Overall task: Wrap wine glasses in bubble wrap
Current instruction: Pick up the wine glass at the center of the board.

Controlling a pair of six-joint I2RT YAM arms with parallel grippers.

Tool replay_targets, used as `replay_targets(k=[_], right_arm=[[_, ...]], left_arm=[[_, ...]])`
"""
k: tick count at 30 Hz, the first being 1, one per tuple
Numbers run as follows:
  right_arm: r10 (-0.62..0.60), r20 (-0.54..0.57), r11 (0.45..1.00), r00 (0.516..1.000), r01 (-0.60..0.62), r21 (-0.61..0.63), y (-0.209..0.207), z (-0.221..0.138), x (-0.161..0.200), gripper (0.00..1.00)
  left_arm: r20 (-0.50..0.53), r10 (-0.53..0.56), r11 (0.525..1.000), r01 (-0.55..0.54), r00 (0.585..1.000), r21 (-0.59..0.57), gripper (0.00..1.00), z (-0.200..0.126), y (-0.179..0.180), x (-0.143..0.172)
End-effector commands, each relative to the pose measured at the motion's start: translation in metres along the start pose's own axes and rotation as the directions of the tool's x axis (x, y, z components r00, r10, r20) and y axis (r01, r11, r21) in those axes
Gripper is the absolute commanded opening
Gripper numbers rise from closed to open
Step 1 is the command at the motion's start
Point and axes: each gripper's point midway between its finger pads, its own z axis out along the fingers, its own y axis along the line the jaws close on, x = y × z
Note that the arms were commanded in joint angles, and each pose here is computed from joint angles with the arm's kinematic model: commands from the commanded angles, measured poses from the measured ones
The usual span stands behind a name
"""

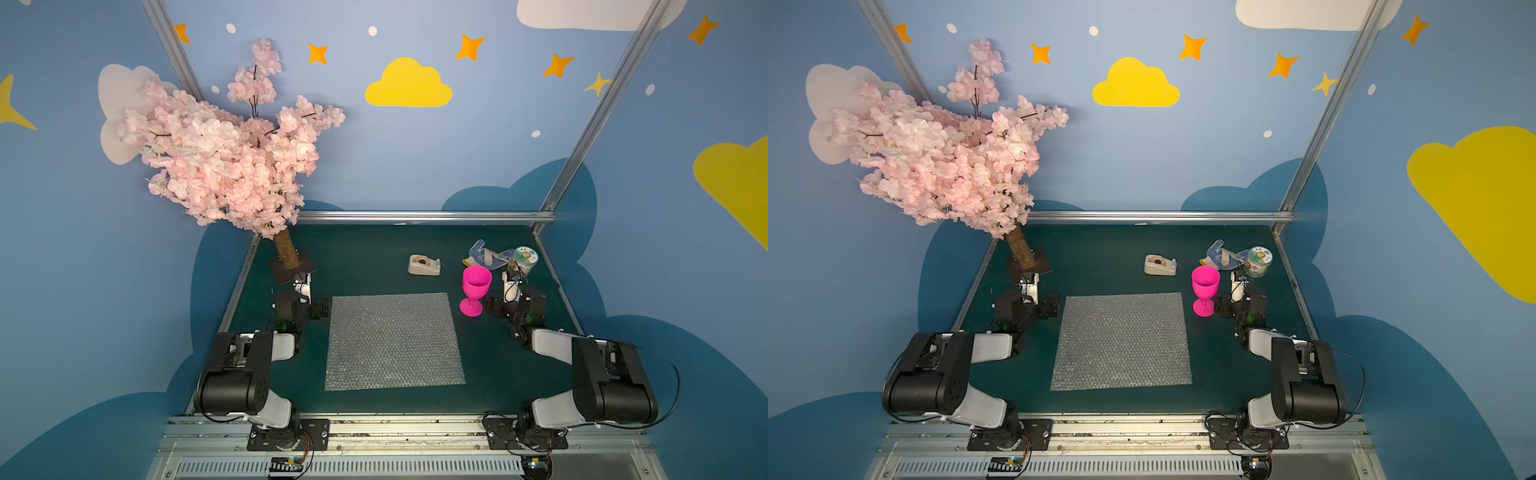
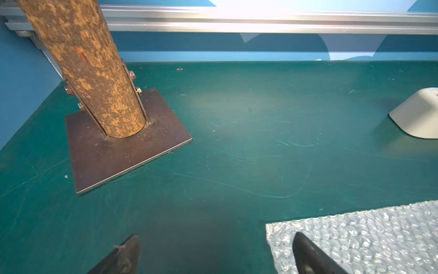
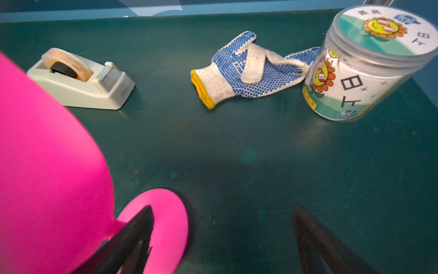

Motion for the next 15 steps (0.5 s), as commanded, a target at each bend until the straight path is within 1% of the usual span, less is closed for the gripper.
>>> replay_targets(k=[1, 15], right_arm=[[-0.010, 0.034, 1.000, 0.999, 0.010, -0.005, -0.0006, 0.0032, -0.0133, 0.90], [-0.011, 0.033, 1.000, 0.999, 0.011, -0.005, -0.0004, 0.0030, -0.0129, 0.90]], left_arm=[[0.026, -0.008, 1.000, 0.008, 1.000, 0.003, 1.00, 0.0027, 0.0011, -0.0094], [0.028, -0.011, 1.000, 0.011, 1.000, -0.001, 1.00, 0.0028, 0.0018, -0.0102]])
